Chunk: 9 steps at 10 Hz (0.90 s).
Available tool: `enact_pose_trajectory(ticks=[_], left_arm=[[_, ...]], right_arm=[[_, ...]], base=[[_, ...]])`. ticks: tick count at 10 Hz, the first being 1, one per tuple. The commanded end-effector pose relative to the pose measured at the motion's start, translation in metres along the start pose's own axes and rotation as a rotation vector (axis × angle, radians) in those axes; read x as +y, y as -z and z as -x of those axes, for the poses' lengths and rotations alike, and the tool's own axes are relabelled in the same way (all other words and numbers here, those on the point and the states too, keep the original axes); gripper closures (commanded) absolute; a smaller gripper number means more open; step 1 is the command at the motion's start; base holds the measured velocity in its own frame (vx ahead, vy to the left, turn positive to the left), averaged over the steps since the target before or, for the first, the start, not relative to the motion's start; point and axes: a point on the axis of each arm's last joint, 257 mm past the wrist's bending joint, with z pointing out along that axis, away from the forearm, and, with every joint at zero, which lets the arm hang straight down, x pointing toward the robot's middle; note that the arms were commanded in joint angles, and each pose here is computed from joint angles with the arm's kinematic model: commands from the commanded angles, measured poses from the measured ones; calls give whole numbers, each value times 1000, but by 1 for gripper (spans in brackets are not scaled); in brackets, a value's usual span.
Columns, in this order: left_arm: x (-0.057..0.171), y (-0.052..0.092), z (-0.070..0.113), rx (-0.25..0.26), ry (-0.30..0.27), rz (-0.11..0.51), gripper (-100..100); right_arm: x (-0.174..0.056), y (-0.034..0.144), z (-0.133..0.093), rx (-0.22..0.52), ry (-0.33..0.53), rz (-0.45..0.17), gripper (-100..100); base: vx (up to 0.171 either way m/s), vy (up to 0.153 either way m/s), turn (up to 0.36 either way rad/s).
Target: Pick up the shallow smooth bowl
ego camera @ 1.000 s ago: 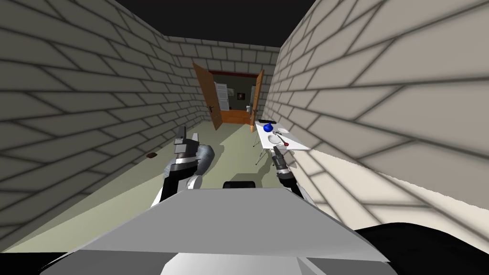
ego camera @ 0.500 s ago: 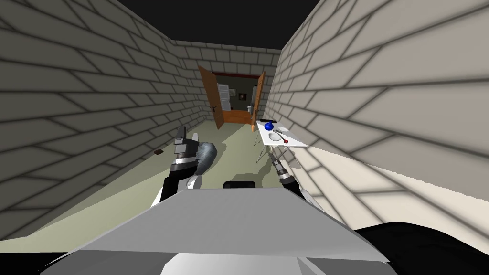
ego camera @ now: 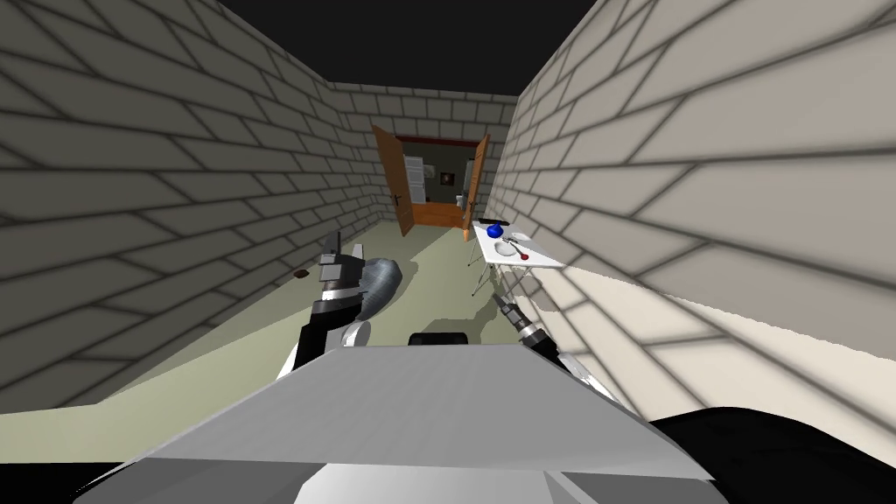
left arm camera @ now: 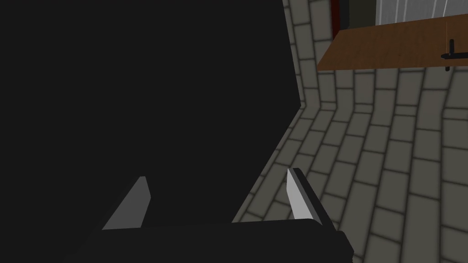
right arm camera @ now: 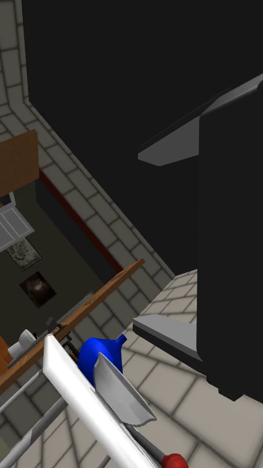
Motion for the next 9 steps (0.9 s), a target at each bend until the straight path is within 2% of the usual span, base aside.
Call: enact_pose_trajectory(ticks=[1,2,3,4,5,6,7,8,9], left_arm=[[0,0,0,0,0,0,0],[0,0,0,0,0,0,0],[0,0,0,0,0,0,0],[0,0,0,0,0,0,0],[0,0,0,0,0,0,0],[0,0,0,0,0,0,0],[0,0,0,0,0,0,0],[0,0,0,0,0,0,0],[0,0,0,0,0,0,0]], right_arm=[[-8,5,-1,41,56,-13,-100],[-29,16,-10,96,131,-44,-100],[-30,17,-8,108,145,-42,-100],[-50,28,-14,166,227,-67,-100],[-53,29,-14,176,236,-69,-100],[-73,41,-17,235,320,-91,-100],[-75,43,-16,243,327,-94,-100],[-95,55,-17,300,410,-113,-100],[-98,57,-16,310,419,-117,-100]], base=[[-48,41,29],[-41,48,72],[-29,37,29],[-32,43,67],[-21,30,38],[-11,37,86],[-4,31,35],[8,32,69],[9,28,45]])
